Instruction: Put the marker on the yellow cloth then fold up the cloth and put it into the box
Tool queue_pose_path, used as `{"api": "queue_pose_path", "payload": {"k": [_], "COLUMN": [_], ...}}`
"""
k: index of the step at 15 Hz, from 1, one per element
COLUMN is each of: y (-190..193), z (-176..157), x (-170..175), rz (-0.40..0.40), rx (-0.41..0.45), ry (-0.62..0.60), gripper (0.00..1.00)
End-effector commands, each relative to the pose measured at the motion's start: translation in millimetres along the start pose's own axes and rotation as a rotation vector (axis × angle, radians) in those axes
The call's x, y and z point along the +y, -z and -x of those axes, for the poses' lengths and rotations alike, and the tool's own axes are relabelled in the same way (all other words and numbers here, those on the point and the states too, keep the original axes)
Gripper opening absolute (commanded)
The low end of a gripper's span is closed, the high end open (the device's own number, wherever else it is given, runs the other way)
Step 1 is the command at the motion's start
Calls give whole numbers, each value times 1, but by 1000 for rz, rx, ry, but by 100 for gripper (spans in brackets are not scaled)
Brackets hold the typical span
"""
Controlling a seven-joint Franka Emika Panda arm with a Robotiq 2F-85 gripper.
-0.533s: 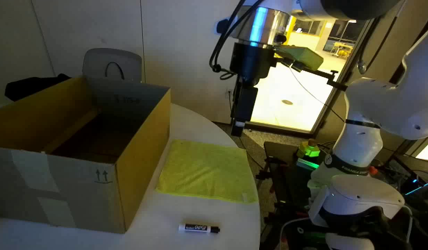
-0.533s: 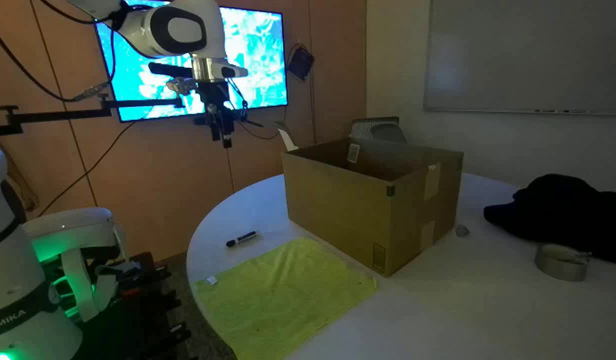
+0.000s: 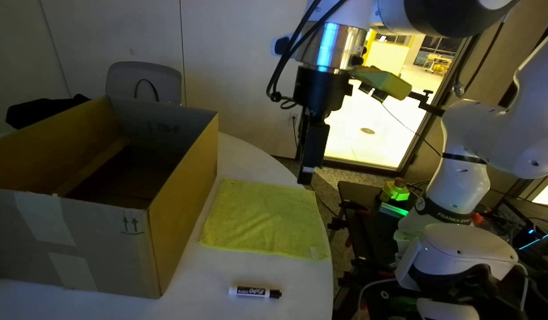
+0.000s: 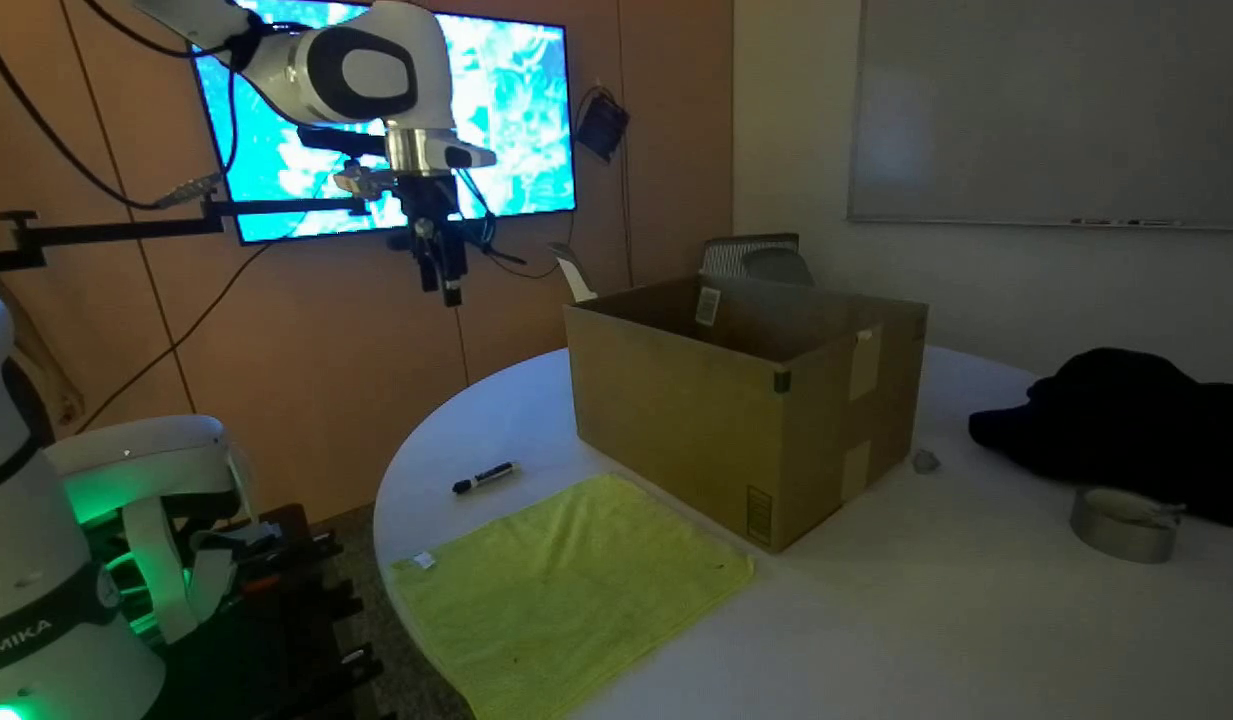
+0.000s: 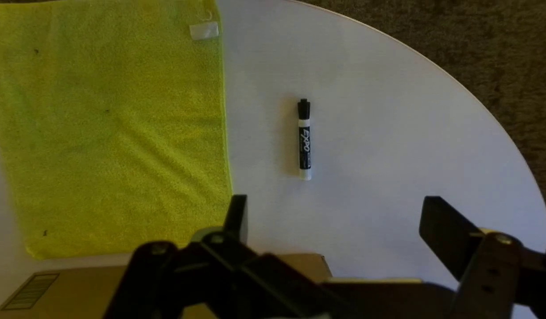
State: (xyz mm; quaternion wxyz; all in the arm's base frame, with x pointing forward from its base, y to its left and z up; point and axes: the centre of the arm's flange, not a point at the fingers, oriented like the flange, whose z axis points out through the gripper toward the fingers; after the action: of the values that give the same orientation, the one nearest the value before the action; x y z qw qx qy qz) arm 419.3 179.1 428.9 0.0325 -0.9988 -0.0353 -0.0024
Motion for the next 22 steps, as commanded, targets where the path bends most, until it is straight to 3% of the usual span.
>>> {"api": "queue_pose_path", "payload": {"k": [1, 10, 17, 22], "y": [-40, -177, -239, -269], "z": [-12, -9, -8, -23], "x": [-18, -80, -102, -93], "rz": [3, -24, -26, -17], "rx": [-29, -99, -100, -54], "ry": [31, 153, 219, 229], "gripper": [100, 100, 100, 100]}}
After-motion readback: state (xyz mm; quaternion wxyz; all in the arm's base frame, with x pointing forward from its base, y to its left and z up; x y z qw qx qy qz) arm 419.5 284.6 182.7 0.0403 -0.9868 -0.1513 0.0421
